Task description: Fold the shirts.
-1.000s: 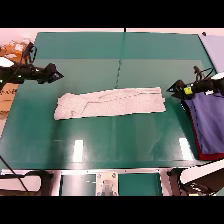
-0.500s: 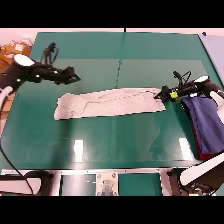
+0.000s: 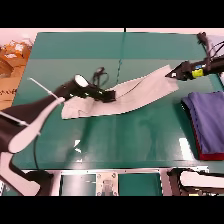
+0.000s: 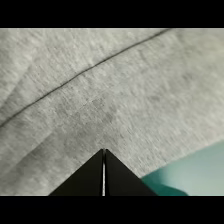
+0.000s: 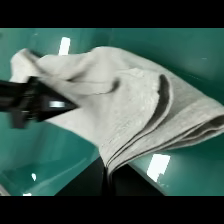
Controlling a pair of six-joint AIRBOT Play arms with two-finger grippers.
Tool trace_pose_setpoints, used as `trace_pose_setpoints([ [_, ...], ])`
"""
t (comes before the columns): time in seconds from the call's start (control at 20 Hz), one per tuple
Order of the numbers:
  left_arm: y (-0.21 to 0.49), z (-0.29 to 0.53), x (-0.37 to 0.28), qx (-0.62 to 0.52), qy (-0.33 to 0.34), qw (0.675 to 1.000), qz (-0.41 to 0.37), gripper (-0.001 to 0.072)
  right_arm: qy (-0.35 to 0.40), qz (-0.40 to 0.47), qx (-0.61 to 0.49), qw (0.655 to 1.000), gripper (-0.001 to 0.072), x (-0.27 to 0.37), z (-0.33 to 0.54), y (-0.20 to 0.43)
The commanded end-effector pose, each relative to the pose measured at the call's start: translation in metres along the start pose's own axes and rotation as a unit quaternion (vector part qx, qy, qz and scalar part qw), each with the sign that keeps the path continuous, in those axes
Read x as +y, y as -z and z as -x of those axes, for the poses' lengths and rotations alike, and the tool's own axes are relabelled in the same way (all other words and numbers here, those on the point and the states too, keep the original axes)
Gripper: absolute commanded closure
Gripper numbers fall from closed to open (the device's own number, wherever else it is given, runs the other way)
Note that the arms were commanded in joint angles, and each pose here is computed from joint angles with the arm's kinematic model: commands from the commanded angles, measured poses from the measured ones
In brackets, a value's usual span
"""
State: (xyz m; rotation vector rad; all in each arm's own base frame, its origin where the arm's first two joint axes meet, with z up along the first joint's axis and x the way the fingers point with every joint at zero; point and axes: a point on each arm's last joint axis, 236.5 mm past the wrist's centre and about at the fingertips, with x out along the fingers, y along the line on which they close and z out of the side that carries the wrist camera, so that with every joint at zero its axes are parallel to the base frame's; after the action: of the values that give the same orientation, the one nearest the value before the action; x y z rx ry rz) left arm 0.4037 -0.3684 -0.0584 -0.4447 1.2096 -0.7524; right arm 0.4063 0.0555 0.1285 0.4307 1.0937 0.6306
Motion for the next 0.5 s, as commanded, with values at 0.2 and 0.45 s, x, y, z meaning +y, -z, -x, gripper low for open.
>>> trace_pose_setpoints([
  [0.2, 0.018, -0.072, -0.059, 0.014, 0.059, 0.998, 0.012, 0.0689, -0.030, 0.050, -0.024, 0.998, 0.0703, 0.073, 0.043, 0.013],
  [0.45, 0.029, -0.031, -0.045, 0.110, 0.052, 0.992, -0.041, 0.0690, -0.046, 0.056, -0.022, 0.997, 0.0702, 0.084, 0.034, 0.012],
])
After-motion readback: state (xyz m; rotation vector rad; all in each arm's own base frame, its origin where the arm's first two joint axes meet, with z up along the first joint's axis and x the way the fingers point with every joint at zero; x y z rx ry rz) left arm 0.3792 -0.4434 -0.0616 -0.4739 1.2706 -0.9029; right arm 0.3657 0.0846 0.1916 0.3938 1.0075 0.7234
